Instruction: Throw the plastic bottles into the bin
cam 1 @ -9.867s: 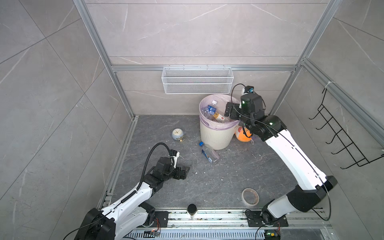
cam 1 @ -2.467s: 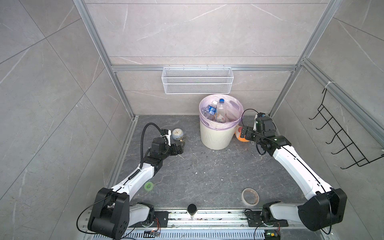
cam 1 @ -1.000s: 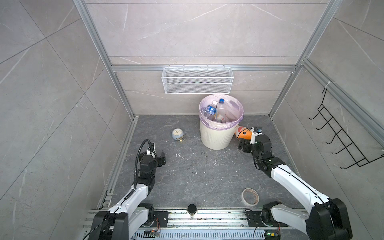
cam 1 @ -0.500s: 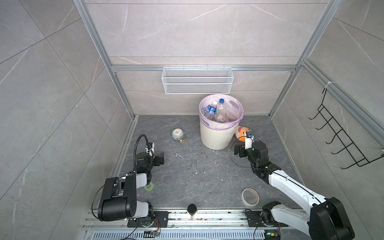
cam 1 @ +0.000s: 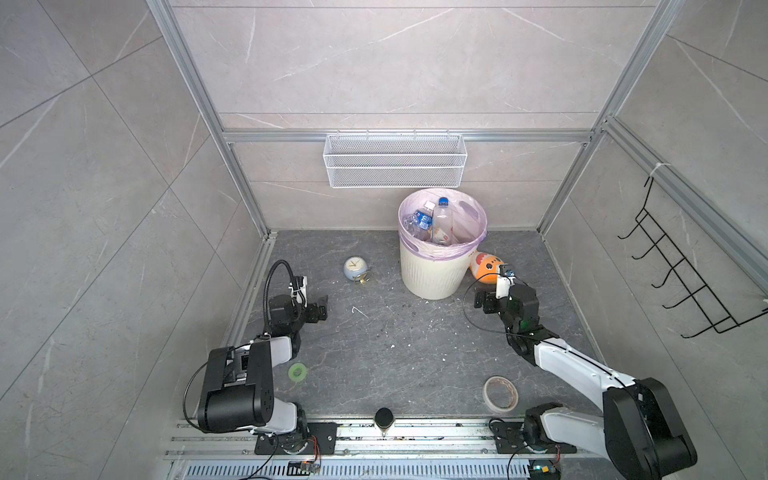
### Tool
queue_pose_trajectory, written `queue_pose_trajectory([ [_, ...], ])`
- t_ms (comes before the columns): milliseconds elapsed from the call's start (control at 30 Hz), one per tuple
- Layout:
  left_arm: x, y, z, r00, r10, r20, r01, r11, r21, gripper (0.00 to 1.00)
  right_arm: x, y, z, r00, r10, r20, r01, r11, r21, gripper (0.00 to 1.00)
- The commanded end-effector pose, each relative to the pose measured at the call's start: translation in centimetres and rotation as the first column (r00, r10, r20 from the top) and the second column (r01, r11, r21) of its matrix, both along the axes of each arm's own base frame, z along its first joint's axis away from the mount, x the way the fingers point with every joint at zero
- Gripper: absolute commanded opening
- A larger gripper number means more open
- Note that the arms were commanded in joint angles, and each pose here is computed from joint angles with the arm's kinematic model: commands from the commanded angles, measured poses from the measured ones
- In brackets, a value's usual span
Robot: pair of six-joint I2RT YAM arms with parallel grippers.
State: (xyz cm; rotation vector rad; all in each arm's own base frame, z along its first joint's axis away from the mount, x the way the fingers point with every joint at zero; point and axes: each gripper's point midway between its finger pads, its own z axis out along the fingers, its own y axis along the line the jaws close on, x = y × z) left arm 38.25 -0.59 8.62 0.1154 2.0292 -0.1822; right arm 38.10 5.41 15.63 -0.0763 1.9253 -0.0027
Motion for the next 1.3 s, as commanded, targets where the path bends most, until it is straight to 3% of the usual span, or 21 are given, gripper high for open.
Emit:
queue_pose_trajectory([
  [0, 0.6, 0.1, 0.9, 1.000, -0.003, 0.028, 0.003, 1.000, -0.008, 1.00, 0.2, -1.0, -0.7, 1.000, -0.025, 0.004, 0.025, 0.999, -0.032, 1.00],
  [467, 0.6, 0.1, 1.0, 1.000, -0.002, 0.028, 0.002, 1.000, -0.004, 1.00, 0.4, -1.7, -2.9, 1.000, -0.022, -0.014, 0.021, 0.999, -0.049, 1.00],
  [800, 0.6, 0.1, 0.9, 1.000, -0.001, 0.027, 0.001, 1.000, -0.004, 1.00, 0.1, -1.7, -5.5, 0.999, -0.010, 0.050, 0.012, 0.999, -0.038, 1.00],
  [900, 0.6, 0.1, 0.9, 1.000, -0.002, 0.027, 0.002, 1.000, -0.004, 1.00, 0.4, -1.7, -6.6, 1.000, 0.013, -0.004, -0.013, 1.000, -0.017, 1.00],
  [1267, 0.7, 0.1, 0.9, 1.000, -0.003, 0.025, 0.003, 1.000, -0.003, 1.00, 0.8, -1.9, -6.6, 1.000, 0.023, -0.009, -0.023, 1.000, 0.007, 1.00],
])
